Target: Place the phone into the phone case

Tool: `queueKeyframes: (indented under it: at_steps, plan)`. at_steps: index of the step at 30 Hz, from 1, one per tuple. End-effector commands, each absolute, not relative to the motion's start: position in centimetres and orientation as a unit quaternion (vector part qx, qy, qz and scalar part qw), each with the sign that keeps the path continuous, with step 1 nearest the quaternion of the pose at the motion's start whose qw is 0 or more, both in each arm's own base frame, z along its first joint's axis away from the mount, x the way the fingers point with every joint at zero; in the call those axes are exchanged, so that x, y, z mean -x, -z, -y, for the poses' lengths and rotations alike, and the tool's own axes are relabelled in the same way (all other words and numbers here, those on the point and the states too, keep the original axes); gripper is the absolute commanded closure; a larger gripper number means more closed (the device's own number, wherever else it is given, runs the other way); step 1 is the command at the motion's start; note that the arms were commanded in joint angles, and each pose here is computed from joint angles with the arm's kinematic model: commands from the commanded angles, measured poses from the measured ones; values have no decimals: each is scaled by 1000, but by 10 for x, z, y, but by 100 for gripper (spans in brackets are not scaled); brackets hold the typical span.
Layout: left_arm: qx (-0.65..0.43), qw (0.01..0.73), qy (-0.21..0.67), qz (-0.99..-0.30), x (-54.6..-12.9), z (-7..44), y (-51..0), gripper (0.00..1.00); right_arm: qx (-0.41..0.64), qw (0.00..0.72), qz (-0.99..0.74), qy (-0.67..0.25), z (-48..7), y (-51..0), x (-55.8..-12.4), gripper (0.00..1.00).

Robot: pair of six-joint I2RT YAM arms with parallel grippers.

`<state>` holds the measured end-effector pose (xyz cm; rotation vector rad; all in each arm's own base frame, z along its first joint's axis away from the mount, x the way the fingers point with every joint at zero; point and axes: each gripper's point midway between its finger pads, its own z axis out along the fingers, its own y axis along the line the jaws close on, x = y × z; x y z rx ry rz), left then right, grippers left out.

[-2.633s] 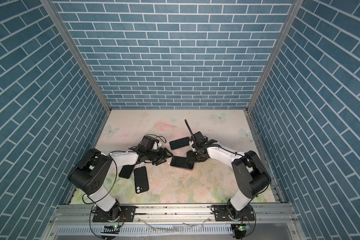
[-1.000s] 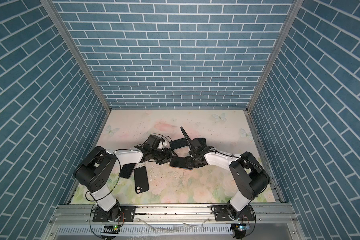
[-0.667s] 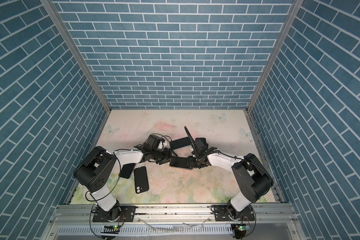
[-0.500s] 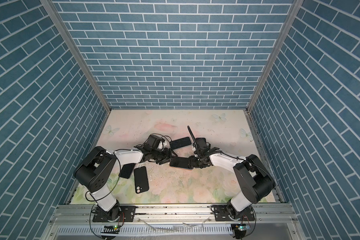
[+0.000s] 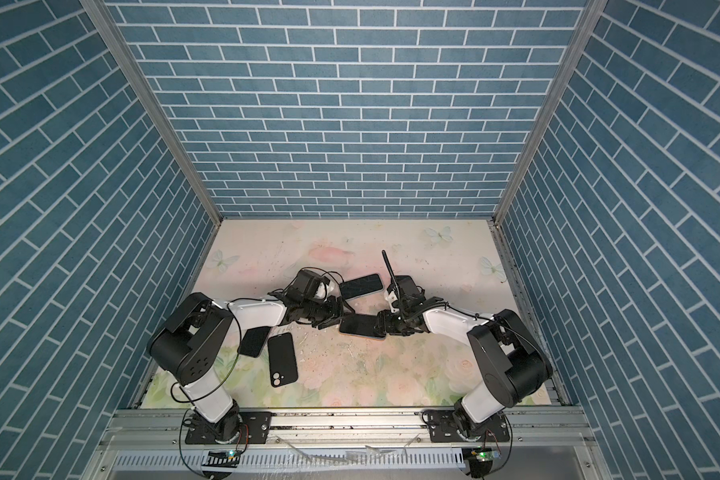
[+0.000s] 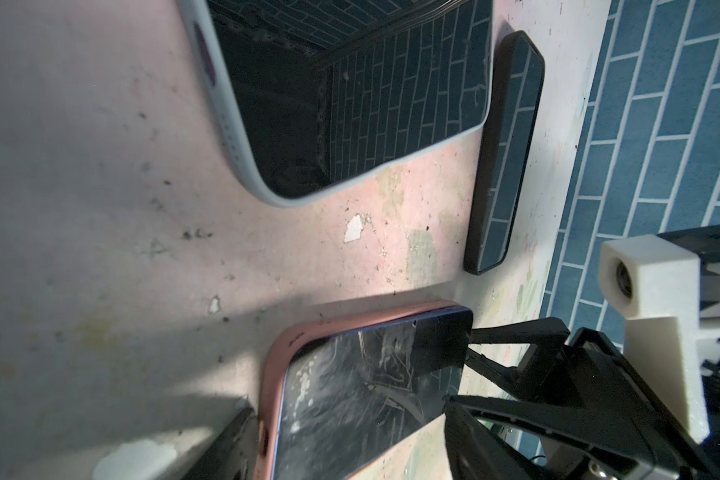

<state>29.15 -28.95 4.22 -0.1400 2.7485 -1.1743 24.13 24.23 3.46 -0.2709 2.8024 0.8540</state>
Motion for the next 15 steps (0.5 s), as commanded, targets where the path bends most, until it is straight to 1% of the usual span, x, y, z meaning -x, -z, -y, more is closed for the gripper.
queueKeyframes:
  at_steps: [1,9,15]
  plan:
    - [49,52,363,-929,-279,281,-25,27,77,93,-941,-316,-247,-39,-239,41]
    - [45,55,365,-928,-279,281,-27,27,73,94,-937,-328,-249,-41,-239,41]
    - [39,58,367,-928,-279,282,-28,26,75,112,-926,-353,-254,-51,-242,41]
